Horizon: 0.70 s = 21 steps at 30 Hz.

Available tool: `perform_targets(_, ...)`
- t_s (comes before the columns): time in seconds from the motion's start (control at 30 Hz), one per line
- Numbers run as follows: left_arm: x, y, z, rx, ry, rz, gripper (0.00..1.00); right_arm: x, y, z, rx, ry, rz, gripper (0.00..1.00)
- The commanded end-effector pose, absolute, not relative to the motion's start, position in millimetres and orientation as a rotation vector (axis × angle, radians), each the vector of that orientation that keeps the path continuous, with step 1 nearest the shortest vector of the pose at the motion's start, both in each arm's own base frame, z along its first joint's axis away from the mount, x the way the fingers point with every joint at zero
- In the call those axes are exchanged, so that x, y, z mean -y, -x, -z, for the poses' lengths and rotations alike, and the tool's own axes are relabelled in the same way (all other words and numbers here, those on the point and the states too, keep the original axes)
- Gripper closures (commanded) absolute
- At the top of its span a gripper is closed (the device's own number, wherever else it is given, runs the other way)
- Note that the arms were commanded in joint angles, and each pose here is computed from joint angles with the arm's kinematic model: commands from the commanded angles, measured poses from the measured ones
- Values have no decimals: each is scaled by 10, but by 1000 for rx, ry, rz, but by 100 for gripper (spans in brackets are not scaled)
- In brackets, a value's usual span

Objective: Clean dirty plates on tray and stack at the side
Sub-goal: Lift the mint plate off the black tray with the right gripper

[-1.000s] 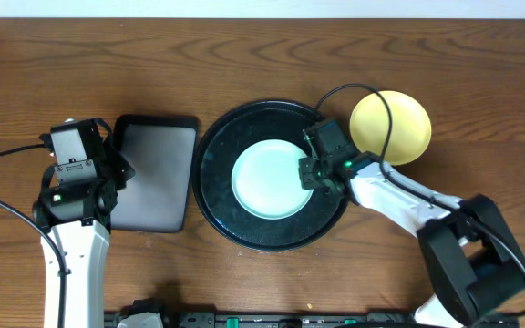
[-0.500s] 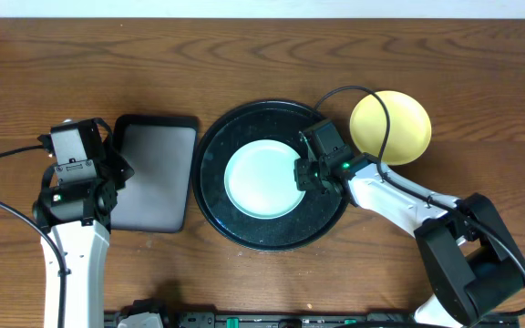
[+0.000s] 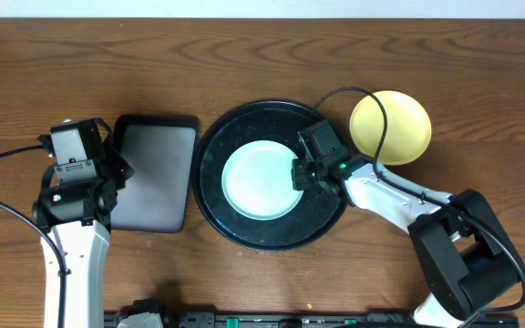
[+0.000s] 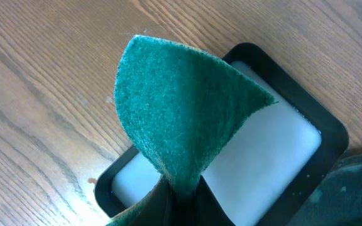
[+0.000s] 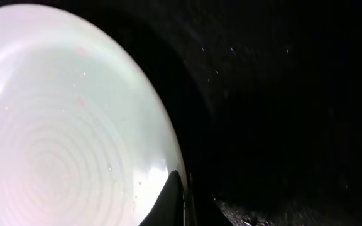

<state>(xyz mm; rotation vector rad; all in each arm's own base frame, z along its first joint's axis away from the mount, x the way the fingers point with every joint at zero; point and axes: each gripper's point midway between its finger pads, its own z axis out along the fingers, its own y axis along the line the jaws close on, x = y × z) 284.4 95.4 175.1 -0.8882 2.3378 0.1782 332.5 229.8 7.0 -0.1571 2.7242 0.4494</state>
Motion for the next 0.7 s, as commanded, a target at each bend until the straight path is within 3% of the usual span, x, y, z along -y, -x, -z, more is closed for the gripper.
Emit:
perform_targets(0.0, -1006, -2829, -1778, -2317, 905, -208, 93, -2412, -3529, -317, -2651, 146, -501, 99)
perform_targets(0.37, -1004, -2826, -1776, -2318, 905, -208, 93, -2941, -3908, -1040, -2383, 73, -703, 99)
perform_targets(0.67, -1003, -2820, -1774, -2321, 905, -208, 92, -3359, -4034, -1367, -2101, 0, -623, 99)
